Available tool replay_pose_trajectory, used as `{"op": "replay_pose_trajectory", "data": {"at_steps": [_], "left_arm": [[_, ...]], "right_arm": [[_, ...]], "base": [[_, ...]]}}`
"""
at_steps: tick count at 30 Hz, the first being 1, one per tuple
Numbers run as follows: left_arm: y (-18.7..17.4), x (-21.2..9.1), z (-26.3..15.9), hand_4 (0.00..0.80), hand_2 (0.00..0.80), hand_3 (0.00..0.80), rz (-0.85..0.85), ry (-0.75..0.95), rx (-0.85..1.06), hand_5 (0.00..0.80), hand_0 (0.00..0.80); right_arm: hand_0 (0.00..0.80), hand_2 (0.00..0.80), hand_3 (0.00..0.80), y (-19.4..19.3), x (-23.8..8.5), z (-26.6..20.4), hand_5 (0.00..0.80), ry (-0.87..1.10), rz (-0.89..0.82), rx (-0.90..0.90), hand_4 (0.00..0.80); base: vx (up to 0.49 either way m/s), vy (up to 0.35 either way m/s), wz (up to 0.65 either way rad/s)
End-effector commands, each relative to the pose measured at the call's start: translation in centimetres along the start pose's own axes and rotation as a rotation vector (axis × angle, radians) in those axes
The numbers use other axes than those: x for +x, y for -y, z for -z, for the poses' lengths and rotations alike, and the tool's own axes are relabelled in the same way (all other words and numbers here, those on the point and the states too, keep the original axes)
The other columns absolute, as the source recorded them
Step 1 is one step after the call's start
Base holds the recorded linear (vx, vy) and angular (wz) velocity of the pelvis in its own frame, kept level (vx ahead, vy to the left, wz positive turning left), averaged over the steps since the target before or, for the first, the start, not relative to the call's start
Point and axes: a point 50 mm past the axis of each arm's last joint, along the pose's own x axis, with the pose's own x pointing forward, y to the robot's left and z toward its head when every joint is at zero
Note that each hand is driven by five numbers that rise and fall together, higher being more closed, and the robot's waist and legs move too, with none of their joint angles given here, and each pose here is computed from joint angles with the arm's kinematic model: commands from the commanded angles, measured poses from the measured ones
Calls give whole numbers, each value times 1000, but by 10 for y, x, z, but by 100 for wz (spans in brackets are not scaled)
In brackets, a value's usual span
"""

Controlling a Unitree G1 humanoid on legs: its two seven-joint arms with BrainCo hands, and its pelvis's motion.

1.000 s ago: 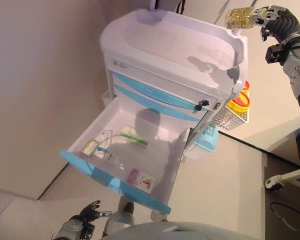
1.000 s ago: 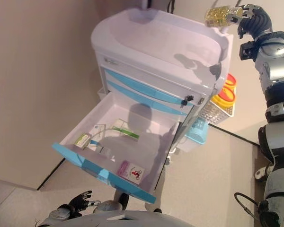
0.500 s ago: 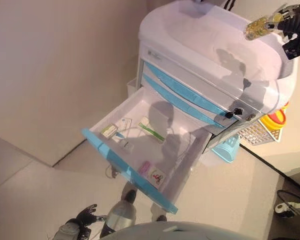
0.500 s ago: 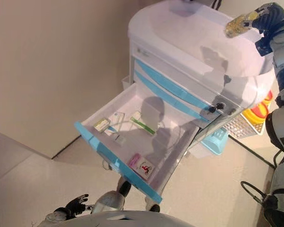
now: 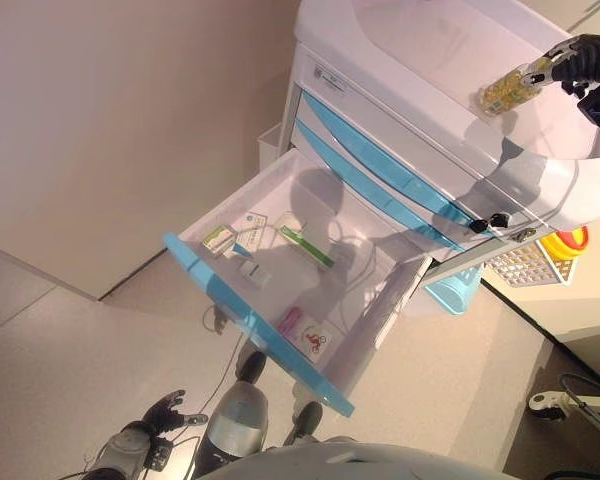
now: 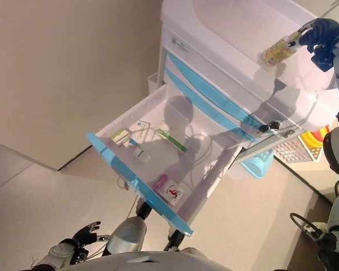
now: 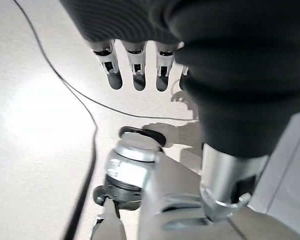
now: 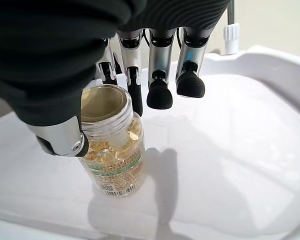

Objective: Open the drawer and pick up the medicine

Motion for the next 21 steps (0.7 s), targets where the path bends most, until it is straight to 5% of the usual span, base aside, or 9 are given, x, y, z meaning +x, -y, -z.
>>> {"op": "replay_pose_trajectory", "data": {"at_steps": [1,5,6,7,21], "left_arm": [[-12,-8,8,0,0,0,-28,11,23,0,0],[-13,-8,5,0,0,0,-27,20,28,0,0],[-14,-8,5,0,0,0,-27,21,28,0,0],[-14,-8,6,0,0,0,-26,20,30,0,0],[-4,-11,20,0,0,0,20,-7,42,0,0]], "right_arm": [[800,800,800,25,-12,1,800,-36,46,-101,800],[800,800,800,27,-12,1,800,-34,53,-106,800],[524,524,524,28,-13,1,524,-29,61,-103,524],[0,0,0,29,-13,0,0,-17,80,-97,0],[0,0,0,73,-35,-21,0,173,605,39,0]], "base": [[0,0,0],[0,0,0],[0,0,0],[0,0,0],[13,8,0]]}}
